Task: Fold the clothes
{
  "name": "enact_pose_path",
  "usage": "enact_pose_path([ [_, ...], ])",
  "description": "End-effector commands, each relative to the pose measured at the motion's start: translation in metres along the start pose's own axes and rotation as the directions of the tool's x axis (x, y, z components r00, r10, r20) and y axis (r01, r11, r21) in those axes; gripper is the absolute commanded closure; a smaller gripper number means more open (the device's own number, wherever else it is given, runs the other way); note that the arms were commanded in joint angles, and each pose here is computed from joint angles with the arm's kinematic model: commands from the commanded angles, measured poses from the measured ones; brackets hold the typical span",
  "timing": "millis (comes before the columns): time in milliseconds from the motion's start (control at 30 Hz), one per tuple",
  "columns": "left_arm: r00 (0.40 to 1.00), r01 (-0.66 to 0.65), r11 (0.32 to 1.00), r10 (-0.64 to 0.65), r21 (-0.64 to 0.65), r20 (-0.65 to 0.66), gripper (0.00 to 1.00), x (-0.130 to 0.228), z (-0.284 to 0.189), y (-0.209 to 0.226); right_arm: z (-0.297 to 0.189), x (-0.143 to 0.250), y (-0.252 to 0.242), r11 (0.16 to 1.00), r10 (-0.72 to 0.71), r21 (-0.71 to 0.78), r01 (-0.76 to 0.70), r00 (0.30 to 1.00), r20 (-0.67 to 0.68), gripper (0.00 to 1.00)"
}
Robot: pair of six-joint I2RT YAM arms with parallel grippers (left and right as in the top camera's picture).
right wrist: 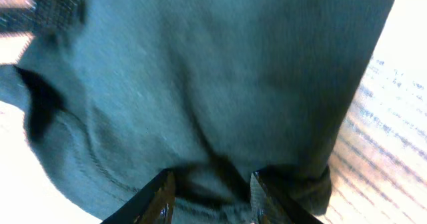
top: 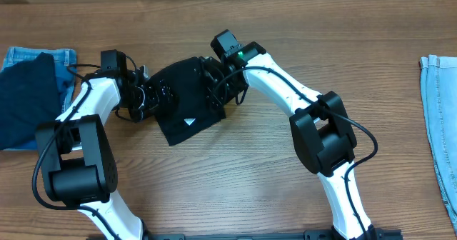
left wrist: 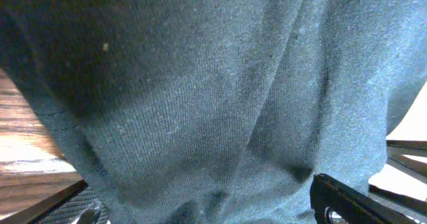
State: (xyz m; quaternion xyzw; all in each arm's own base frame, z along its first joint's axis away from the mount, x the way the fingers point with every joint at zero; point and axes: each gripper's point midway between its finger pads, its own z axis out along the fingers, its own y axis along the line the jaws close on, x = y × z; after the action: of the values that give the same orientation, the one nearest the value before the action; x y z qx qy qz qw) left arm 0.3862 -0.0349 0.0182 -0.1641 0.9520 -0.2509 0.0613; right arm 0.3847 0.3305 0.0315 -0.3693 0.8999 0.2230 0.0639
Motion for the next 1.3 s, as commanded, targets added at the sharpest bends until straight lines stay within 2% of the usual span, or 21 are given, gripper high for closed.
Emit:
enact_pose_path([
  [0,0.995,0.018,0.995,-0.027,-0.099,-0.092,0.03,0.024,0.030,0.028,0.004,0.002,0.002,1.000,-0.005,-0.011,0.005,1.000,0.001,0.59],
  [167,0.996,0.009,0.994,-0.019,-0.105,-0.090,0.04,0.025,0.034,0.029,0.006,0.000,0.006,1.000,-0.014,-0.012,0.014,1.000,0.007,0.60],
  [433,0.997,-0.073,0.991,0.070,-0.112,-0.034,0.04,0.024,0.055,0.024,0.007,0.000,0.008,1.000,0.000,-0.014,0.000,1.000,0.005,0.60],
  [467,0.996,-0.083,0.990,0.080,-0.113,-0.027,0.12,0.023,0.057,0.023,0.007,0.000,0.008,1.000,0.000,-0.014,0.000,1.000,0.005,0.60],
  [500,0.997,-0.083,0.990,0.082,-0.110,-0.018,0.28,0.021,0.057,0.022,0.007,0.000,0.008,1.000,0.000,-0.013,0.000,1.000,0.005,0.60],
  [567,0.998,-0.070,0.992,0.069,-0.105,-0.006,0.74,0.018,0.057,0.021,0.007,0.001,0.008,1.000,0.001,-0.014,-0.001,1.000,0.002,0.60],
  [633,0.998,-0.069,0.990,0.070,-0.120,-0.001,0.95,0.017,0.056,0.024,0.007,0.002,0.009,1.000,0.002,-0.014,-0.002,1.000,-0.001,0.60],
  [733,0.997,-0.066,0.967,0.075,-0.247,0.026,0.96,0.008,0.045,0.040,0.005,0.005,0.006,1.000,0.015,-0.013,-0.015,1.000,-0.016,0.61],
  [767,0.995,-0.081,0.957,0.094,-0.277,0.035,0.96,0.003,0.035,0.040,0.000,0.006,0.004,1.000,0.026,-0.009,-0.026,0.999,-0.023,0.68],
  [867,0.982,-0.123,0.933,0.165,-0.339,0.097,0.96,-0.019,-0.007,0.024,-0.024,0.003,-0.008,0.998,0.064,0.017,-0.063,0.998,-0.027,0.73],
  [967,0.946,-0.123,0.886,0.241,-0.447,0.216,0.96,-0.042,-0.077,0.006,-0.086,-0.013,-0.020,0.993,0.115,0.035,-0.115,0.993,0.013,0.75],
  [1033,0.929,-0.125,0.865,0.274,-0.486,0.248,0.96,-0.047,-0.109,-0.001,-0.121,-0.020,-0.026,0.989,0.135,0.047,-0.138,0.989,0.052,0.74],
  [1133,0.909,-0.061,0.815,0.284,-0.577,0.304,0.96,-0.051,-0.168,0.004,-0.173,-0.024,-0.038,0.981,0.164,0.079,-0.174,0.979,0.120,0.74],
  [1267,0.891,0.011,0.750,0.292,-0.661,0.347,0.96,-0.048,-0.238,0.021,-0.220,-0.010,-0.065,0.955,0.213,0.173,-0.239,0.964,0.157,0.74],
])
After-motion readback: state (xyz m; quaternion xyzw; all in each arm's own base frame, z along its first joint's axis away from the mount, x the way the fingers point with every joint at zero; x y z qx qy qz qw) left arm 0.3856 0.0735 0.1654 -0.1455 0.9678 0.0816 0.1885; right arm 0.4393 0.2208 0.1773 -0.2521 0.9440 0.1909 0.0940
